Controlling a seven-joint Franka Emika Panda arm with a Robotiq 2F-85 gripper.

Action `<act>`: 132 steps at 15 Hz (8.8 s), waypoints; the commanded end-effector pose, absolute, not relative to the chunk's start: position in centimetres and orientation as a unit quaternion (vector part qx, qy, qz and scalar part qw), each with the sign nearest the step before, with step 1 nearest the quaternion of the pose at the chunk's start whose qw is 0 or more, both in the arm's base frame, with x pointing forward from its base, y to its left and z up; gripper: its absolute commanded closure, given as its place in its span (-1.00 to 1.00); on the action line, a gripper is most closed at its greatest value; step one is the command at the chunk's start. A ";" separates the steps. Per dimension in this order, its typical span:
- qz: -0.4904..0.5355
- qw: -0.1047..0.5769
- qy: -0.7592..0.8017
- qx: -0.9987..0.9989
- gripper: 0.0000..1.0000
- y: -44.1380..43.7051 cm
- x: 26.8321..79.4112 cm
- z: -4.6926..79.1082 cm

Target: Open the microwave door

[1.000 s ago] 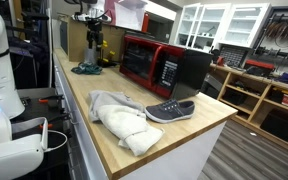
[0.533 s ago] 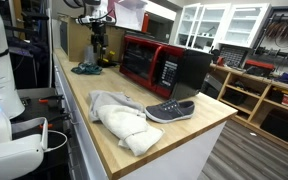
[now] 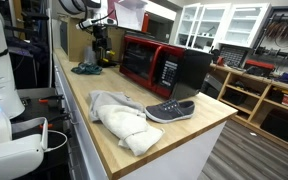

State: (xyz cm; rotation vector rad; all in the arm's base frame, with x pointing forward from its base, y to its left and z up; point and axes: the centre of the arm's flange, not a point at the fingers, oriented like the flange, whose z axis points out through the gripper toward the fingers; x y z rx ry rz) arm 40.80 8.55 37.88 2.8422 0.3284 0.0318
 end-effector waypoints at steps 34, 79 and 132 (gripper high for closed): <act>0.177 0.250 -0.042 0.951 -1.00 -7.6 46.2 39.2; 0.366 0.413 0.011 0.834 0.91 -6.3 48.9 33.5; 0.481 0.055 0.040 0.874 -1.00 -12.8 38.9 48.0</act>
